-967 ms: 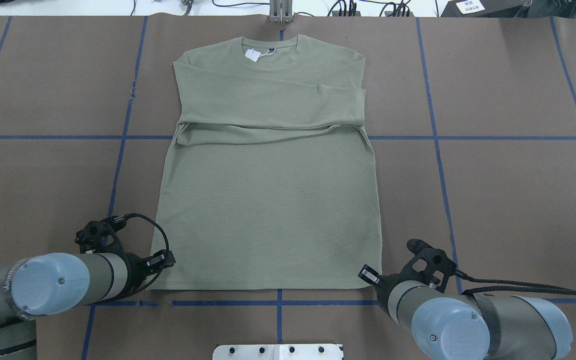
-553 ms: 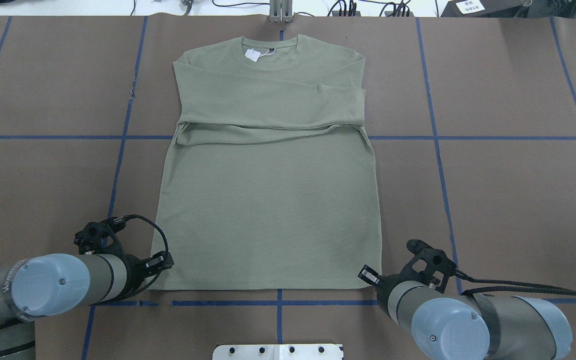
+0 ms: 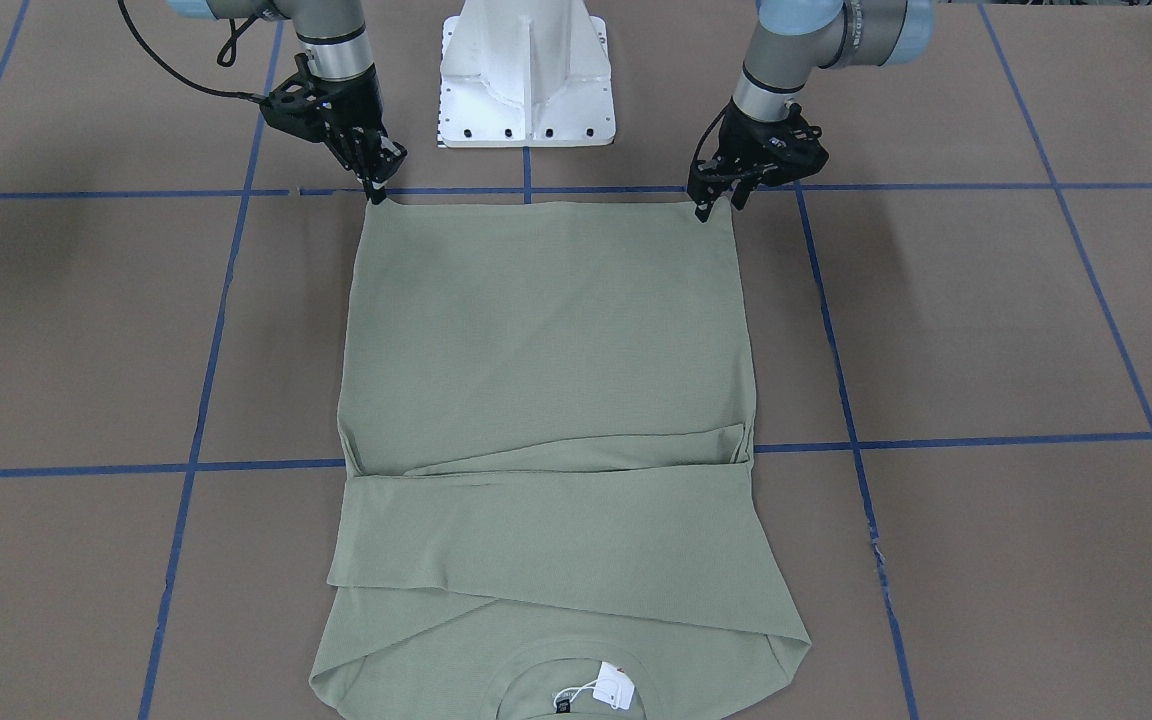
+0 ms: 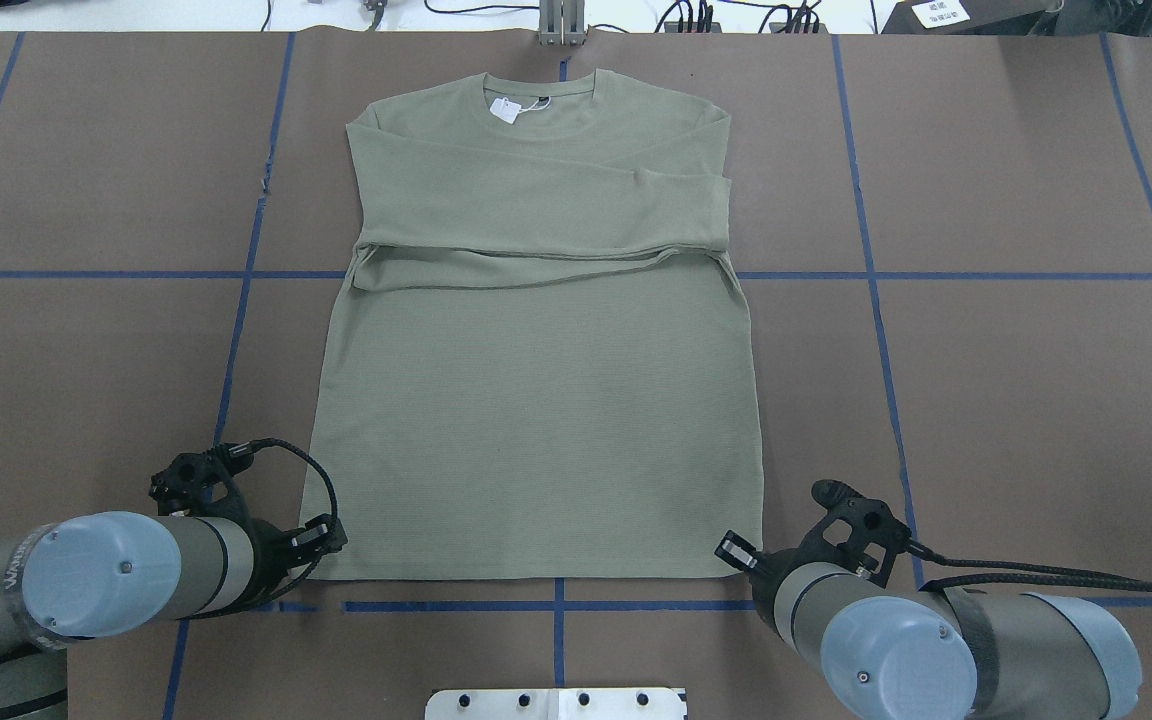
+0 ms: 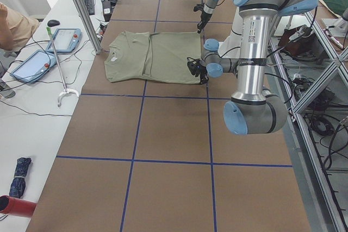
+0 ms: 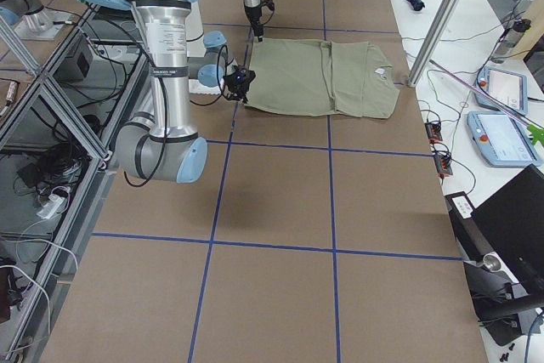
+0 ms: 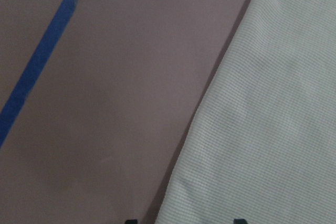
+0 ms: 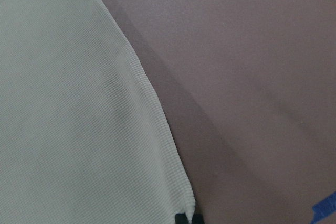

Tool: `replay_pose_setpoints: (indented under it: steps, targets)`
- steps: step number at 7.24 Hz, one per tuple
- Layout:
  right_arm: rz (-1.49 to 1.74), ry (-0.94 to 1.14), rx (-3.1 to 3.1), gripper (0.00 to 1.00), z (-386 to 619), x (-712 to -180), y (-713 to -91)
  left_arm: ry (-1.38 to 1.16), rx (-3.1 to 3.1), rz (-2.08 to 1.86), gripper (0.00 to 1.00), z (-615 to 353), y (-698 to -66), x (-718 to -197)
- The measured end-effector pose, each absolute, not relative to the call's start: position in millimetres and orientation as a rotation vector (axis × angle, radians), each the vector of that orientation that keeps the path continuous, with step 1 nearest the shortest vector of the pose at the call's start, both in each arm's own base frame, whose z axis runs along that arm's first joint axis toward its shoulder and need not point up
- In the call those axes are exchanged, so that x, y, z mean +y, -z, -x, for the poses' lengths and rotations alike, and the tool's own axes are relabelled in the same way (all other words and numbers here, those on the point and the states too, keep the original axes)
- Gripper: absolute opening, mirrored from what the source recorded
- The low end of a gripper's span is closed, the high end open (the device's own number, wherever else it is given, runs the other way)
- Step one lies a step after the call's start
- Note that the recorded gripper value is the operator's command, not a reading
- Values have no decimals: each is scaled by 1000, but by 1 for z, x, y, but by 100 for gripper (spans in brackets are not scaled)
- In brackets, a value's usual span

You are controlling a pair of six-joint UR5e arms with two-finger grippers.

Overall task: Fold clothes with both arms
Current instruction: 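Grasp the hem corners with both grippers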

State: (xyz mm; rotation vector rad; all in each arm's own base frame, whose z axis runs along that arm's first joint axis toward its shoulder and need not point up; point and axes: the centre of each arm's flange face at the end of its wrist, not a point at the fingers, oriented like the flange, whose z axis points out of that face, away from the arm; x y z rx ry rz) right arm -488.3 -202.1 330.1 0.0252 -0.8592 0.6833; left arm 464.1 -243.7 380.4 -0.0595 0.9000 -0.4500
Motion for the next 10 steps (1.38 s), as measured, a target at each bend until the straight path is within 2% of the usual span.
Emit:
replay_pose_setpoints:
  steps: [1, 3, 10]
  targets:
    - [-25, -683, -859, 0, 488, -202, -330, 443, 896, 65, 41, -465, -381, -240]
    - [-25, -683, -860, 0, 488, -202, -330, 438, 889, 70, 0, -467, -383, -237]
    - [-17, -688, -886, 0, 465, -203, -320, 411, 933, 175, 0, -454, -339, -208]
